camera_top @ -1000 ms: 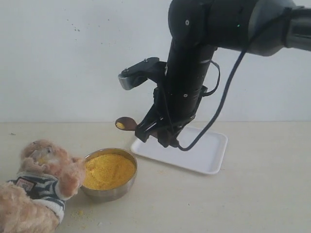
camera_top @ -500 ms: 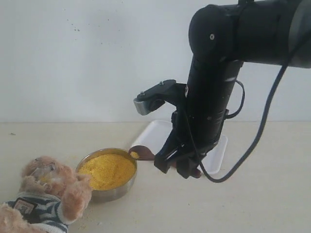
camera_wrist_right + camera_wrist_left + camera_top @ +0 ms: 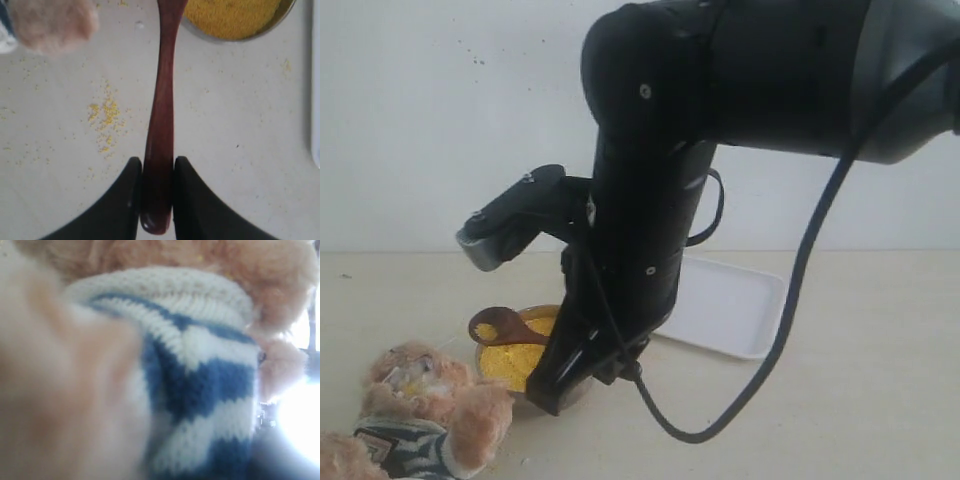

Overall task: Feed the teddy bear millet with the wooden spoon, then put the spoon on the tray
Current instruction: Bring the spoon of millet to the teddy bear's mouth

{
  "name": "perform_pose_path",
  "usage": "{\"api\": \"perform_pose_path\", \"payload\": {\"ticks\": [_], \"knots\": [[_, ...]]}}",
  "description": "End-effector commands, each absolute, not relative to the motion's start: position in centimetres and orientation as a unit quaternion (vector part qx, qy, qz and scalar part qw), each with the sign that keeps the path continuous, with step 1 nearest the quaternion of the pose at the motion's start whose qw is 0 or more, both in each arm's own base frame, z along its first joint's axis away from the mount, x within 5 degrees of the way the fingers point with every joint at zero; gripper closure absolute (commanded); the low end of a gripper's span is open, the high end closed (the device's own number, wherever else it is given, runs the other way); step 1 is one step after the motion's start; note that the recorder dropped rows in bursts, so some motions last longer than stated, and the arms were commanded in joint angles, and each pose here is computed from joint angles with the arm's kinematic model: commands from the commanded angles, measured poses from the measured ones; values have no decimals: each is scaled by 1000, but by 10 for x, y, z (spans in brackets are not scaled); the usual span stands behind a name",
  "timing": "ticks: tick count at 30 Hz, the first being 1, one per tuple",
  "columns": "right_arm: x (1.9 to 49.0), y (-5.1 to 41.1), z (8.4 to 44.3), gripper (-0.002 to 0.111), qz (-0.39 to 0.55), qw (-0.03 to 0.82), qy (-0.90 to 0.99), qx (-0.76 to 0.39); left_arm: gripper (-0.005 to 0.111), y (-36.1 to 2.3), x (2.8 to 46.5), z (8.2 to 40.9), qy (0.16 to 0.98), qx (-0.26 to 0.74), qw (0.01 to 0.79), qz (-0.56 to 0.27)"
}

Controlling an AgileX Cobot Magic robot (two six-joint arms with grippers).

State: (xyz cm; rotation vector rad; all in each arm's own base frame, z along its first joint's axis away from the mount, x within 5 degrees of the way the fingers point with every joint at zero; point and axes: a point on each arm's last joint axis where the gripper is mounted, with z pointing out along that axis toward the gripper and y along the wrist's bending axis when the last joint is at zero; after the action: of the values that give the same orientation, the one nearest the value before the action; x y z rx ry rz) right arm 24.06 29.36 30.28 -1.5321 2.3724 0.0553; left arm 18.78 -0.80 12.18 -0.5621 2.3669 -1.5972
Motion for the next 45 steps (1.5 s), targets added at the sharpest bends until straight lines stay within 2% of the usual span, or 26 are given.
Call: {"api": "perform_pose_path", "payload": {"ticks": [1,12,17,21,30,45], "knots": [[235,301,317,108,4,206,817,-539,103,-11,187,126,796,-197,120,-560],[219,325,316,108,26,244,783,-572,103,-10,187,126,795,-198,120,-560],[220,333,299,108,-26,231,766,-599,103,-10,187,126,795,-199,121,-560],[219,338,288,108,-28,216,778,-590,103,-10,187,126,794,-200,122,-560],[211,350,289,108,-41,248,751,-610,103,-10,188,126,793,-204,124,-561],[191,364,291,108,-176,297,682,-645,103,-10,188,126,793,-203,124,-561]]}}
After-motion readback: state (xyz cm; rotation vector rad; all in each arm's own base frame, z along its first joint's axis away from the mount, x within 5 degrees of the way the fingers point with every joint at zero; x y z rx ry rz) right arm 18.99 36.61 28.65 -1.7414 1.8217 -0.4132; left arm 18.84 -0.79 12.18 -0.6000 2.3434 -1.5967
